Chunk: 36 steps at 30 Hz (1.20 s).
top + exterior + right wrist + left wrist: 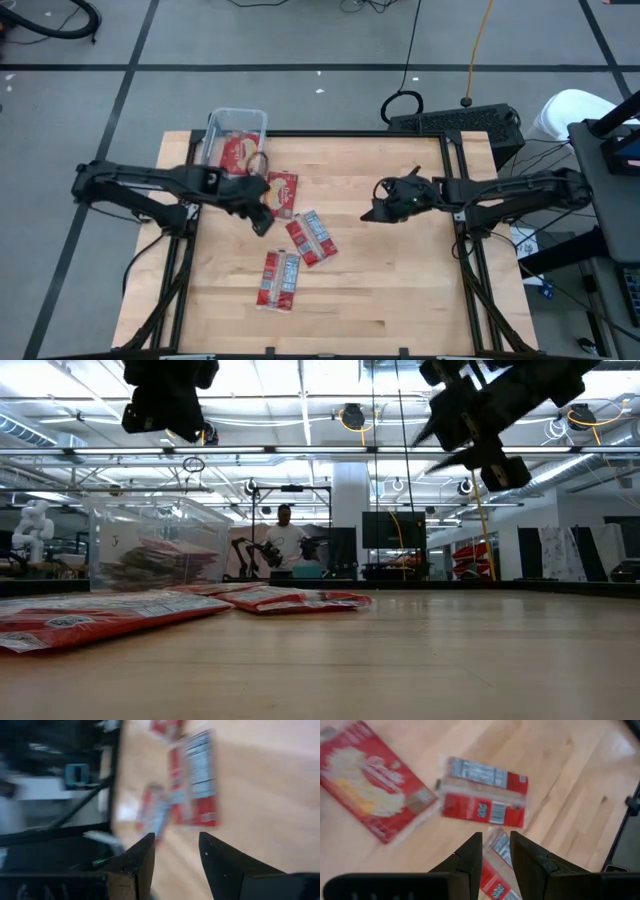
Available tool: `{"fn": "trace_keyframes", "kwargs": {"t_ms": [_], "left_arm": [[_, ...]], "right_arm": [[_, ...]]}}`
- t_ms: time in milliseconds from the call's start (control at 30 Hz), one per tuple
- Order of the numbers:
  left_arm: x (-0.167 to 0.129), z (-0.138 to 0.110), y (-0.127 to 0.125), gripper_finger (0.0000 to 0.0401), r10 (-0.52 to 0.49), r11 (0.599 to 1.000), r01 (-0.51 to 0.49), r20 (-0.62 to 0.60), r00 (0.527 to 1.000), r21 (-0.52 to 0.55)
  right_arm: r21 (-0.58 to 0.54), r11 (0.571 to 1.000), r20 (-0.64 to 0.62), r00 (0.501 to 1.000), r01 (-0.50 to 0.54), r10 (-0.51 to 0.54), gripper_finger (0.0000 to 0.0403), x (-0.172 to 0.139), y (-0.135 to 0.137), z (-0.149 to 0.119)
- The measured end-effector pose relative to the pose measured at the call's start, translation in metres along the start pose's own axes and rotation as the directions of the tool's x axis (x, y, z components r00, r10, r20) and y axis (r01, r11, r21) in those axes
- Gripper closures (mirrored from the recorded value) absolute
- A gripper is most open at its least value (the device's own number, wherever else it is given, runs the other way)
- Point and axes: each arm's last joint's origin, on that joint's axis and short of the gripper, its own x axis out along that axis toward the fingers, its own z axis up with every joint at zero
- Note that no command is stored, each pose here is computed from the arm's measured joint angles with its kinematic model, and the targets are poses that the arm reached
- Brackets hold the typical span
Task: Sort popcorn bags into baskets
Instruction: Put the red popcorn bag into the transparent container
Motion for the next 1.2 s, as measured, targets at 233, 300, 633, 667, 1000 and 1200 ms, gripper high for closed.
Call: {"fn": "trace_keyframes", "kwargs": {"t_ms": [233, 300, 633, 667, 1000, 1200], "left_arm": [[0.044, 0.003, -0.027, 0.0279, -0.057, 0.998, 0.056, 0.014, 0.998, 0.023], [0.056, 0.004, -0.031, 0.0266, -0.054, 0.999, 0.054, 0.014, 0.998, -0.006], [0.095, -0.007, -0.037, 0.0220, 0.022, 0.999, -0.025, -0.066, 0.998, -0.034], [0.098, -0.008, -0.037, 0.0220, 0.030, 0.999, -0.032, -0.077, 0.997, -0.026], [0.109, -0.016, -0.036, 0.0252, 0.082, 0.996, -0.076, -0.119, 0.990, 0.047], [0.122, -0.011, -0.030, 0.0267, 0.120, 0.981, -0.102, -0.105, 0.987, 0.162]], "right_arm": [[-0.030, 0.991, 0.006, 0.992, -0.127, 0.127, 0.0259, 0.008, 0.030, -0.003], [-0.048, 0.993, 0.003, 0.994, -0.110, 0.110, 0.0259, 0.016, 0.034, -0.001], [-0.096, 0.995, -0.131, 0.991, 0.016, -0.028, 0.0259, 0.076, 0.020, 0.000], [-0.097, 0.995, -0.131, 0.991, 0.009, -0.022, 0.0258, 0.081, 0.018, 0.000], [-0.080, 0.997, -0.121, 0.992, 0.018, -0.027, 0.0191, 0.126, -0.005, 0.004], [-0.071, 0.996, -0.101, 0.993, 0.047, -0.054, 0.0134, 0.138, -0.018, 0.012]]}}
